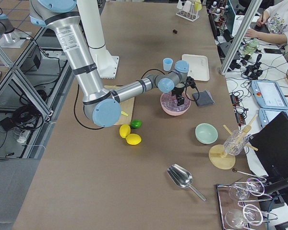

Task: Put ice and cherries in cup
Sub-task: 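Return the right gripper to the pink bowl and grasp another ice cube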

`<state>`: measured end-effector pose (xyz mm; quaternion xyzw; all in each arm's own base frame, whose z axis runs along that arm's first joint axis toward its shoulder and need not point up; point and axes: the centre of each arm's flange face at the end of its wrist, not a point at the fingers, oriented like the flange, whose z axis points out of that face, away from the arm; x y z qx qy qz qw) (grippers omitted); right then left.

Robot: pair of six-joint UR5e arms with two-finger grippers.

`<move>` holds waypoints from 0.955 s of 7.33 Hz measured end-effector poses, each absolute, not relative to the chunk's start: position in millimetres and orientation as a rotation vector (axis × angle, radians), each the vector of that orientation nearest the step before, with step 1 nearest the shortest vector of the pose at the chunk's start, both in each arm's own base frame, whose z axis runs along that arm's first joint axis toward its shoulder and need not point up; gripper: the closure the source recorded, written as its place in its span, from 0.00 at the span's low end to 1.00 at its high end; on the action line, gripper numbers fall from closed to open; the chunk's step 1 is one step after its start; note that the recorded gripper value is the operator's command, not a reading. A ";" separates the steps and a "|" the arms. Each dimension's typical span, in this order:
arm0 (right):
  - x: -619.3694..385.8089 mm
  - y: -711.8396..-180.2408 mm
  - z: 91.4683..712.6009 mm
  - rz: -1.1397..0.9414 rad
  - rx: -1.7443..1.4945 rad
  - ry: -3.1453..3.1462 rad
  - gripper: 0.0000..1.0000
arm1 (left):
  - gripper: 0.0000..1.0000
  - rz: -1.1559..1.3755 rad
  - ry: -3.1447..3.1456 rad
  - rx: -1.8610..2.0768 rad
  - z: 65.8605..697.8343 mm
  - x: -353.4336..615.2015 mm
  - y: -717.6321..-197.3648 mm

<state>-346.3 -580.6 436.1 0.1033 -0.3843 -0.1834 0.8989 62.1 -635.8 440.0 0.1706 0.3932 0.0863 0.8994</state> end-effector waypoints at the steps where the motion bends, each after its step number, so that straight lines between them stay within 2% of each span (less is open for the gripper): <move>1: -348.1 -580.0 438.4 -0.382 0.210 -0.794 0.63 | 0.02 0.178 0.813 0.352 440.9 62.0 -635.5; 4: -347.7 -580.6 442.2 -0.384 0.212 -0.785 1.00 | 0.02 0.177 0.813 0.349 443.6 61.8 -634.5; 7: -336.8 -582.6 419.7 -0.372 0.244 -0.807 1.00 | 0.02 0.177 0.813 0.349 444.8 61.8 -634.5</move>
